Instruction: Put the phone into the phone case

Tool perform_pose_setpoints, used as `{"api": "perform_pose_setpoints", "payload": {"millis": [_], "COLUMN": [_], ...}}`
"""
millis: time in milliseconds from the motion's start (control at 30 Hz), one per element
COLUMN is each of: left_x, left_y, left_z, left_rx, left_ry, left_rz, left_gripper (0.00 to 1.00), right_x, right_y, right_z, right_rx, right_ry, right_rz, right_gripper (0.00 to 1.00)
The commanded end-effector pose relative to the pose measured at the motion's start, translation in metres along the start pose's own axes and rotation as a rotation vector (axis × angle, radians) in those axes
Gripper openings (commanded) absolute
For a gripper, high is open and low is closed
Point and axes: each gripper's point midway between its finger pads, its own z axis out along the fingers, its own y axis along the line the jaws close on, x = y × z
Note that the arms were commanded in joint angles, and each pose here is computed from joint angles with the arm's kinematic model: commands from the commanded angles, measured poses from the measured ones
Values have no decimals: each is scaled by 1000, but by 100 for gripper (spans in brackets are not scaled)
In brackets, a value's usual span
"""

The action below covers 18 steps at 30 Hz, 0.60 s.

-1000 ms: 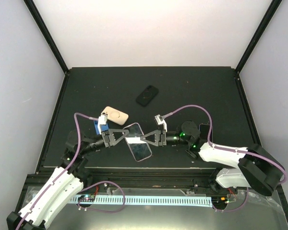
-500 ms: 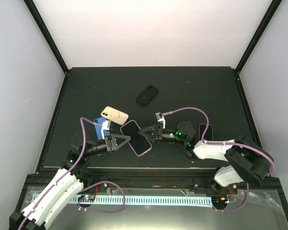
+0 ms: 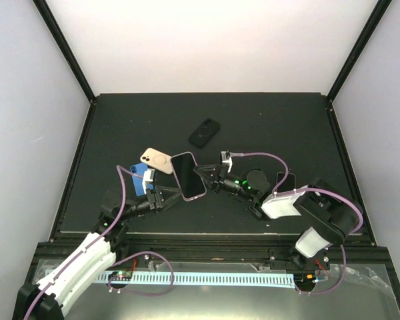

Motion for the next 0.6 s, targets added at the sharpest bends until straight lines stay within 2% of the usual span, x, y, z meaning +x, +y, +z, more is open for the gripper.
{"api": "perform_pose_setpoints", "payload": {"millis": [0,300,567], "left_x": [-4,-6,-11], "left_y": [-28,-26,-24], "left_z": [0,3,6], "left_rx": [81,49,10], "left_ry": [-5,1,-2], "left_rz": [47,68,96], "left_gripper": [57,52,31], "right_x": [-20,-25,-25], "right_y": [44,31,15], "right_z": [7,9,5], "right_rx": [-156,-114,-65], "right_ry": [-90,-115,-123], "right_rz": [-34,-27,-21], "right_gripper": [13,13,13]}}
